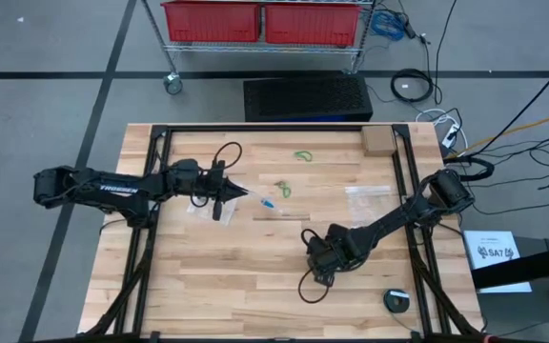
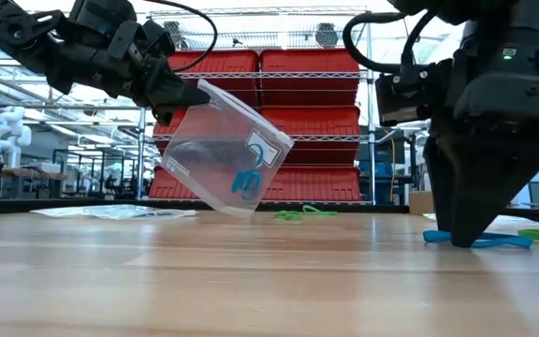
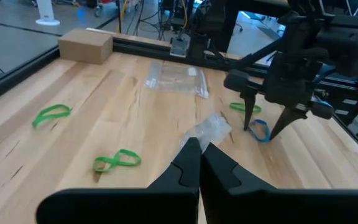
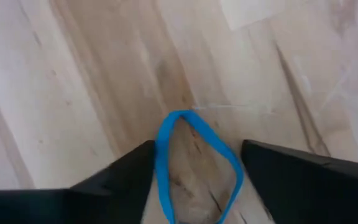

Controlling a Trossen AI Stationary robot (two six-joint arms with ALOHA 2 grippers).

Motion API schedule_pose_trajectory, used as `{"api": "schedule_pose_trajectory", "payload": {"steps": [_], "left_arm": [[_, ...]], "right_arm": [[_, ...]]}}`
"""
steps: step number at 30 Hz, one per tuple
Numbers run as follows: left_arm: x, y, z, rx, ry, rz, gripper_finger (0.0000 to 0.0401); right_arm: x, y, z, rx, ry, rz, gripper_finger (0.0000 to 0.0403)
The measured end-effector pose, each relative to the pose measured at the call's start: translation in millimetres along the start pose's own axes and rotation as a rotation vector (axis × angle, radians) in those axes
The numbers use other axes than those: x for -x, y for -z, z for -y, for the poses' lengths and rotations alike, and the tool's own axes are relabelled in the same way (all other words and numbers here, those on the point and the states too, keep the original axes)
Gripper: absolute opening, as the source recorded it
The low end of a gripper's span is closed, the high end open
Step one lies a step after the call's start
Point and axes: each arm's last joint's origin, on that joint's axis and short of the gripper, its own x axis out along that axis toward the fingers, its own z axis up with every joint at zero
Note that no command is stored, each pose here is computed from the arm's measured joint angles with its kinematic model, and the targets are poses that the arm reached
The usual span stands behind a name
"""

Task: Sort rubber bands
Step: Put the blue rubber band into the bottom left transparent zip bag

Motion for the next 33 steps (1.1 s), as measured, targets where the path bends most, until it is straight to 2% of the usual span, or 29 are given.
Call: {"api": "schedule_pose_trajectory", "payload": {"steps": [9,11,15,20,25,29,33], "left_arm": [[0.0,0.0,0.0,-0.001,0.000,0.000,0.0002],[0.0,-0.1,0.0,-0.001,0.000,0.001,0.0002],[0.0,-0.1,0.0,0.000,0.000,0.001,0.0002],[0.0,-0.1,0.0,0.000,0.000,0.001,0.0002],[0.0,0.4,-0.1,0.001,-0.001,-0.004,0.0002],[0.0,1.0,-0.1,0.003,-0.002,-0.010,0.0002],[0.0,0.9,-0.1,0.002,-0.002,-0.009,0.0002]], "right_arm": [[1.2,-1.8,-1.6,0.008,-0.005,-0.008,0.0037],[4.2,-5.3,-5.6,0.039,-0.023,-0.009,0.0010],[16.5,-21.9,-14.4,0.123,-0.070,0.045,0.0010],[25.9,-45.9,-6.5,0.238,0.069,0.187,0.0002],[42.5,-84.2,6.1,0.301,0.203,0.345,0.0001],[65.7,-117.8,11.7,0.336,0.280,0.489,0.0001],[77.9,-139.1,19.3,0.369,0.329,0.583,0.0000]]}}
